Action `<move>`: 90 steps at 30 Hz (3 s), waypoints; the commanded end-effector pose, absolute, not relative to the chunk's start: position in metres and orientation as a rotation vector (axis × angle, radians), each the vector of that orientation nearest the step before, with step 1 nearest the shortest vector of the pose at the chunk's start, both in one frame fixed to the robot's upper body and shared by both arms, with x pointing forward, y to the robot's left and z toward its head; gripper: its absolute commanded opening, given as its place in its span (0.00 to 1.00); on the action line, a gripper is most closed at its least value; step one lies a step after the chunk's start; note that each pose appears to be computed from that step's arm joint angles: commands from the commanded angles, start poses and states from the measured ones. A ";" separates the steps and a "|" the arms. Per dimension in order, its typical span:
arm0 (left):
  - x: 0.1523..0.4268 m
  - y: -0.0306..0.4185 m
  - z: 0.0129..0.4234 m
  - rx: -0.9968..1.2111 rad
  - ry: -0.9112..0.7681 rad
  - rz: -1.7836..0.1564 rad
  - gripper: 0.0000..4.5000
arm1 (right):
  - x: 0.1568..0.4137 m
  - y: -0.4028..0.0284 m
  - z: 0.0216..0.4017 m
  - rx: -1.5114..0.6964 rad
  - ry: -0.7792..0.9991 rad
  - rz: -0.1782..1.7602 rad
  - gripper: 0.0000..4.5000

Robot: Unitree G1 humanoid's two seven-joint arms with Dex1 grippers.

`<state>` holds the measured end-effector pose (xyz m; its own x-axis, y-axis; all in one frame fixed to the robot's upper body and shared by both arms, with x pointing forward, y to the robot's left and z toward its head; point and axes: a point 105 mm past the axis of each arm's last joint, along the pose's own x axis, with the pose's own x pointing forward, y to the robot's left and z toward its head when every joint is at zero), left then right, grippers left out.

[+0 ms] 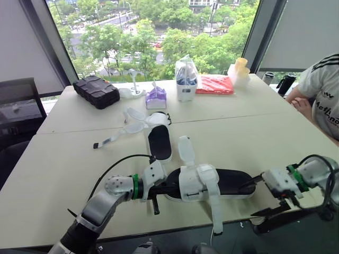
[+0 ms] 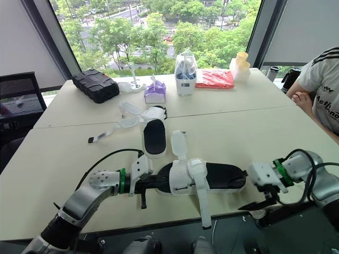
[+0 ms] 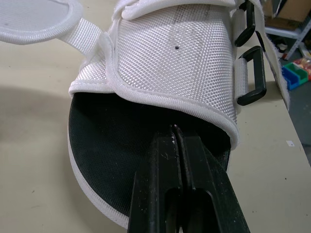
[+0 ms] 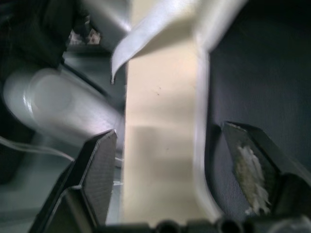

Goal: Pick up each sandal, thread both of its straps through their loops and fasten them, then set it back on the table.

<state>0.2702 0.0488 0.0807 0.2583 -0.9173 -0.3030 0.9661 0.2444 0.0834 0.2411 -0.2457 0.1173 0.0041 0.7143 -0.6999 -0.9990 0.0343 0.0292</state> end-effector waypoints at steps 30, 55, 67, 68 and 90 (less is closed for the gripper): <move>0.255 0.044 0.068 0.252 0.265 -1.315 0.00 | 0.215 -0.151 0.085 0.107 0.869 1.287 0.61; 0.258 0.043 0.066 0.243 0.258 -1.293 0.00 | 0.314 -0.126 0.208 0.188 0.743 1.325 0.02; 0.258 0.044 0.069 0.236 0.252 -1.267 0.00 | 0.326 -0.133 0.162 0.067 0.954 1.299 0.02; 0.257 0.044 0.069 0.236 0.252 -1.267 0.00 | 0.326 -0.135 0.159 0.043 0.955 1.295 0.02; 0.259 0.042 0.072 0.247 0.249 -1.275 0.00 | 0.302 -0.130 0.217 0.090 0.806 1.367 0.02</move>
